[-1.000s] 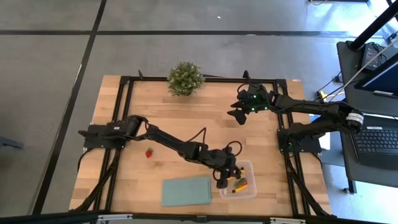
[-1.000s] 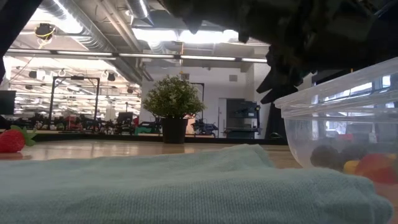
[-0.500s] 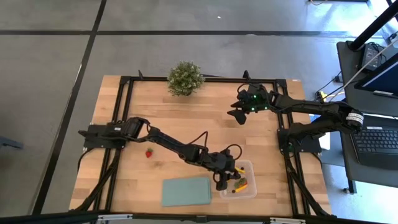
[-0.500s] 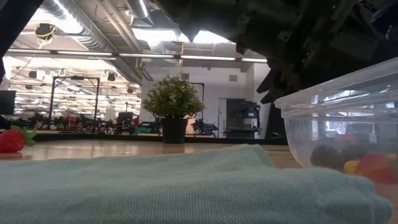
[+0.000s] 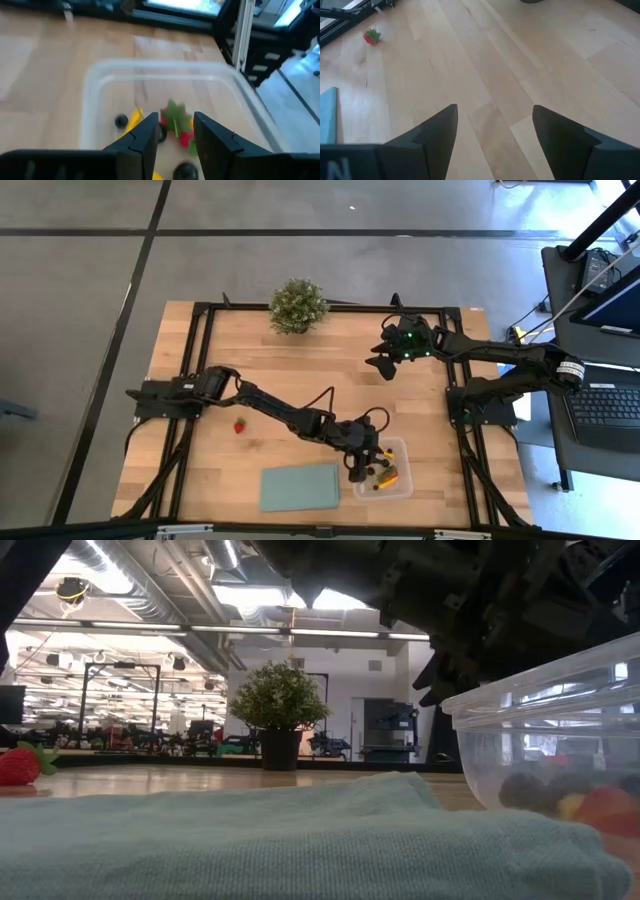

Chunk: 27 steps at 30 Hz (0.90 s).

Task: Pick and placing Produce into tupperware
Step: Put the red strawberry into the transparent bin

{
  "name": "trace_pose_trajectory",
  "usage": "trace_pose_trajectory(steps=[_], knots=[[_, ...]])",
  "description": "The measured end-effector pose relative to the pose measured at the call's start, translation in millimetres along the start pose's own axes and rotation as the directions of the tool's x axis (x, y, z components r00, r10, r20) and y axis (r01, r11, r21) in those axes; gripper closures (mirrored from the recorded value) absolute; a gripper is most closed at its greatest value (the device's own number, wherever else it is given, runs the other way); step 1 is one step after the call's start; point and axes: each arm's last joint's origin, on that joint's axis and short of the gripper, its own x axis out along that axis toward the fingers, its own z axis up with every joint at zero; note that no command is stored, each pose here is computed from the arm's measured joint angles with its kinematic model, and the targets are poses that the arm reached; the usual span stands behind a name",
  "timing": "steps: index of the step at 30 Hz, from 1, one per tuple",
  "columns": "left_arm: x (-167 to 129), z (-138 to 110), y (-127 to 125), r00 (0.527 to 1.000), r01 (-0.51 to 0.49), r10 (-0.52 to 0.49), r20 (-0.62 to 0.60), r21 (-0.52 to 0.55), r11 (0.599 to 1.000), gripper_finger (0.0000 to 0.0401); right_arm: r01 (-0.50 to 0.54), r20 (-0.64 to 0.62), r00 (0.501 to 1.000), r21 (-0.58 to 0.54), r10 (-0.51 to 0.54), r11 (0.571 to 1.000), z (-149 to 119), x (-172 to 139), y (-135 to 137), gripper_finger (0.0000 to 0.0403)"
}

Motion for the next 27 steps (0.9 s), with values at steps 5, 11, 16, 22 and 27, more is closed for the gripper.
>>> trace_pose_trajectory(steps=[5, 11, 16, 22, 27], knots=[[-31.4, 37.8, 1.8, 0.999, 0.03, -0.032, 0.034, 0.056, 0.998, 0.0262, 0.002, -0.006, 1.0, 0.002, -0.002, 1.0, -0.5, 0.0, -0.2, 0.0144], [-104.6, 79.5, 11.6, 0.987, -0.131, 0.139, -0.085, 0.094, 0.987, 0.019, 0.003, -0.012, 1.0, 0.004, -0.003, 1.0, -1.2, 0.0, -0.4, 0.0144], [-181.5, 95.3, 16.1, 0.922, -0.31, 0.304, -0.241, 0.014, 0.951, 0.0147, 0.004, -0.013, 1.0, 0.032, -0.003, 0.999, -1.3, 0.0, -0.3, 0.0144], [-262.8, 88.4, 3.9, 0.801, -0.516, 0.409, -0.437, -0.155, 0.843, 0.0137, 0.004, -0.013, 1.0, 0.056, -0.003, 0.998, -1.3, 0.0, -0.3, 0.0144], [-314.3, 66.0, -6.1, 0.596, -0.759, 0.463, -0.656, -0.273, 0.591, 0.0142, 0.002, -0.007, 1.0, 0.055, -0.001, 0.999, -0.7, 0.0, -0.1, 0.0144]])
